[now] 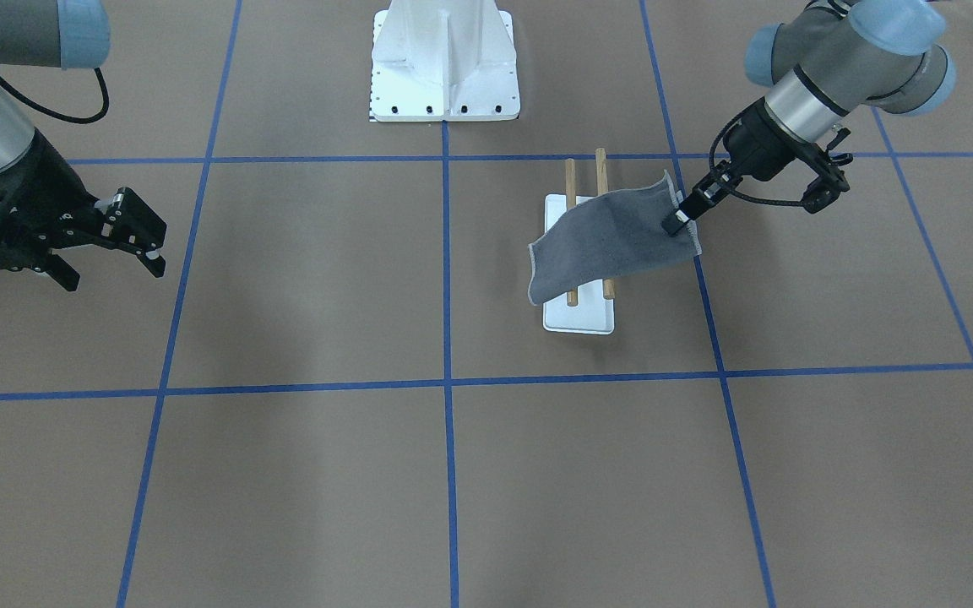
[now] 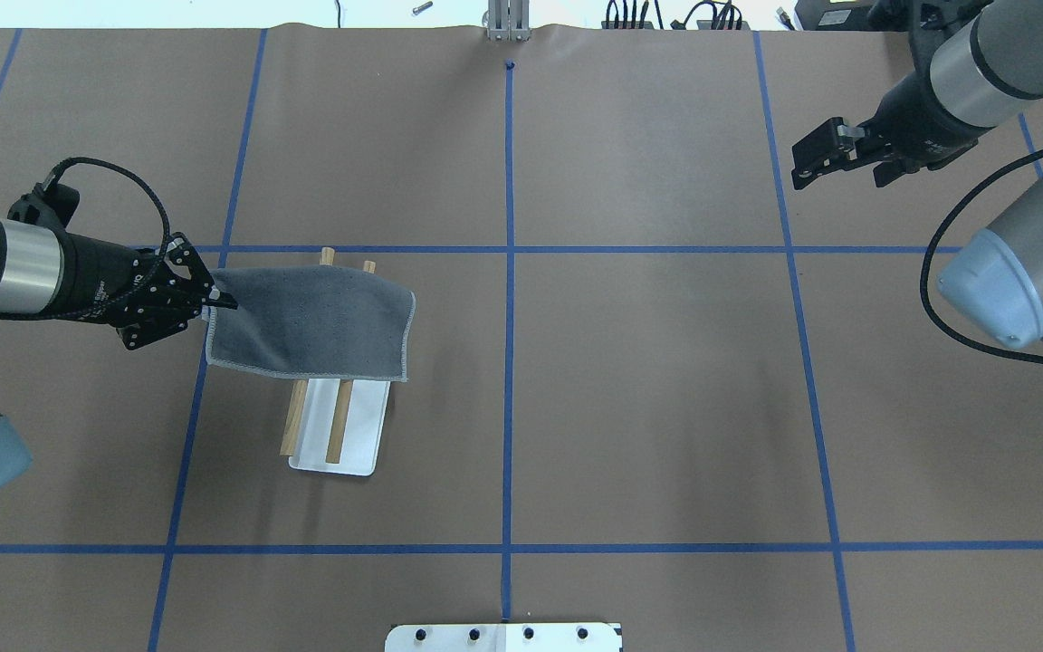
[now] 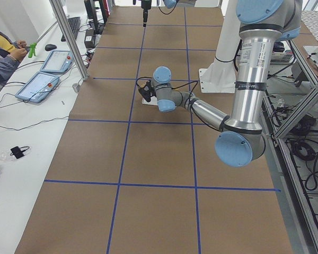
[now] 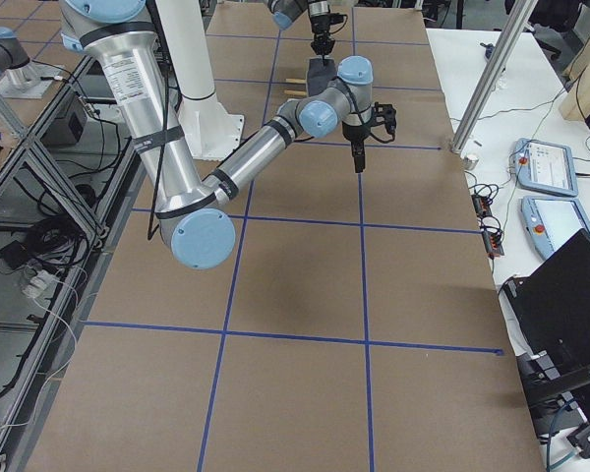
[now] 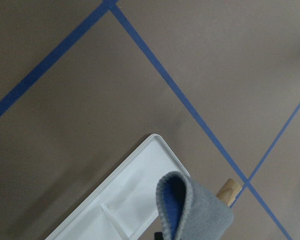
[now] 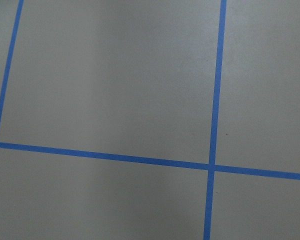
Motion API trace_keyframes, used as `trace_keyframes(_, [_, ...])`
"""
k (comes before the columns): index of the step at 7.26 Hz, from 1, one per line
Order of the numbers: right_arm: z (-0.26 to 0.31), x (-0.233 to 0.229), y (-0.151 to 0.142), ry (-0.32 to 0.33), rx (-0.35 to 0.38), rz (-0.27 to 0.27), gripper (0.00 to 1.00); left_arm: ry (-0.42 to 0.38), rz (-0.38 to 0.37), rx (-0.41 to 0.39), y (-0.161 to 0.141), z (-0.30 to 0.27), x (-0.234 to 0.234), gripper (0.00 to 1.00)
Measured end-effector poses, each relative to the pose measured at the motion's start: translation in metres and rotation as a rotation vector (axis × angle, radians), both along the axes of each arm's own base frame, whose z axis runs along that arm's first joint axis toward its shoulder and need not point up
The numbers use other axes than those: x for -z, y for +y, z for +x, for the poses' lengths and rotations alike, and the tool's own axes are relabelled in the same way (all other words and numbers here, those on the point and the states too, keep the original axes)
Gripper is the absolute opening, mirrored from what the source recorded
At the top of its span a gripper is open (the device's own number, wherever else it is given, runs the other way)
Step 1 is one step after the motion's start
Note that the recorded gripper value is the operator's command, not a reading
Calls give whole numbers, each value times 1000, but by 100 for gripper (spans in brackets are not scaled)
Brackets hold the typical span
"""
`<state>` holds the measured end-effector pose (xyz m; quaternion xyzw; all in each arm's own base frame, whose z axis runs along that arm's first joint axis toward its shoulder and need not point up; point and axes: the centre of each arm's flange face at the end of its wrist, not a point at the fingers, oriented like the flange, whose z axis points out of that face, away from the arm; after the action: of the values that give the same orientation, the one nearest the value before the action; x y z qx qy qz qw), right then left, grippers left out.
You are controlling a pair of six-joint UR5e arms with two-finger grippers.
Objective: Hang towel on rack
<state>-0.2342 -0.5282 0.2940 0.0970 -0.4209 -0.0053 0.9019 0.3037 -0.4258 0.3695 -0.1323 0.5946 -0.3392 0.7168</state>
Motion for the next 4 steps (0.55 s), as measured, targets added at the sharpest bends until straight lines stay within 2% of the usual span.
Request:
trace_keyframes(1, [0,-1,-1,2,-1,-1,100,-1,-1,-1,0,1,-3,66])
trace_keyframes(2, [0,-1,-1,3,-2,-2,100,-4,-2,-1,-1,2,-6,97])
trace_keyframes(4, [-1,-2,-2,5,-2,-3,100,-24,15,-8,0,0,-16,98])
